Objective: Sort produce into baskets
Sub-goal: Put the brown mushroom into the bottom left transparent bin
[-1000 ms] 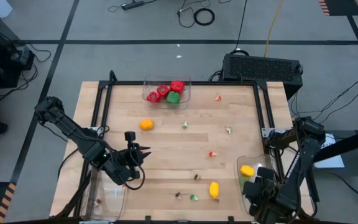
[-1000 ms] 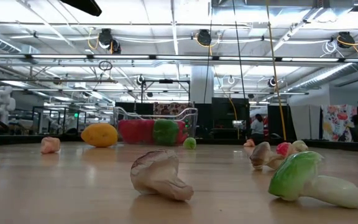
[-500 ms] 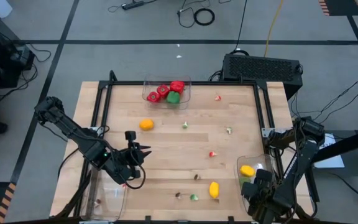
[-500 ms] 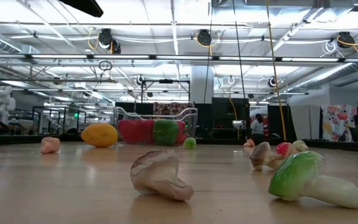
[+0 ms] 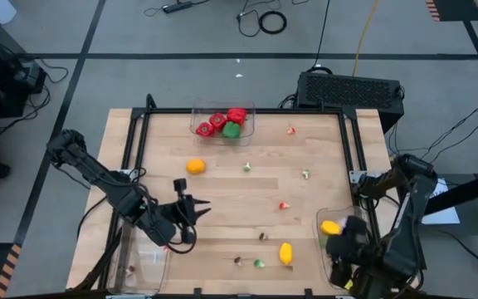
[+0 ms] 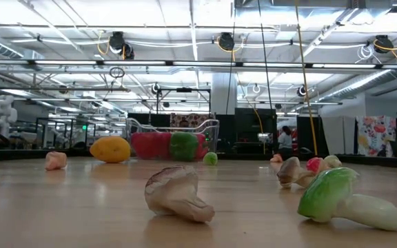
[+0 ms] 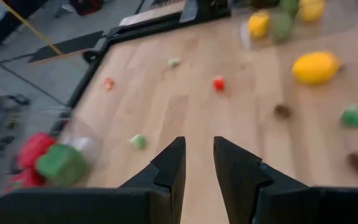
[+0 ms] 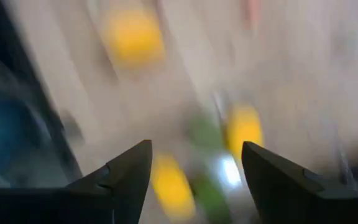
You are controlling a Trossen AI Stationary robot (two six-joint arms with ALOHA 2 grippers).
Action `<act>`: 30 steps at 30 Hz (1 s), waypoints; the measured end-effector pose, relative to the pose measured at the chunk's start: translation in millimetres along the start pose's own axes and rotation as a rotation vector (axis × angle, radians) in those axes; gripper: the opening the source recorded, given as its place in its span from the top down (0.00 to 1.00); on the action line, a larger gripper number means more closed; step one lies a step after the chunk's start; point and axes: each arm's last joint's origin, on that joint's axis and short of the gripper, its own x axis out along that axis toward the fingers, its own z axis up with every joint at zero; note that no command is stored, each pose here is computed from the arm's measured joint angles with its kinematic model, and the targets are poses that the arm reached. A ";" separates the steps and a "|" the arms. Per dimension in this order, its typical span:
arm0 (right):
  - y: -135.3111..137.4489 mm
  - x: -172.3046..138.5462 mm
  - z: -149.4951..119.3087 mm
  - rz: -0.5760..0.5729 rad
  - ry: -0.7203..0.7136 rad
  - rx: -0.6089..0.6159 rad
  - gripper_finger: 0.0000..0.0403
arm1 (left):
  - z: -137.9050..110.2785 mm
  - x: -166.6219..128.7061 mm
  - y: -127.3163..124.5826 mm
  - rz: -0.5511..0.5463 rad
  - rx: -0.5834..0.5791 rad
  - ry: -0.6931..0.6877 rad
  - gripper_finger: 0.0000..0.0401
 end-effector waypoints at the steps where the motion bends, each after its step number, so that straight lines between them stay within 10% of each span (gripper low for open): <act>1: -0.7 -6.7 6.2 0.030 -0.125 -0.001 0.41 | 1.1 1.6 -2.6 -0.017 -0.011 -0.008 0.77; 5: -4.6 -17.9 27.7 -0.002 -0.523 -0.010 0.43 | -0.1 14.5 -22.2 -0.108 -0.036 -0.007 0.74; 11: -4.9 -10.6 55.8 -0.122 -0.665 -0.138 0.46 | -12.0 45.6 -58.7 -0.184 0.001 0.005 0.59; 30: 3.5 17.6 113.0 -0.106 -0.528 -0.360 0.48 | -51.4 125.5 -105.7 -0.615 0.032 0.113 0.50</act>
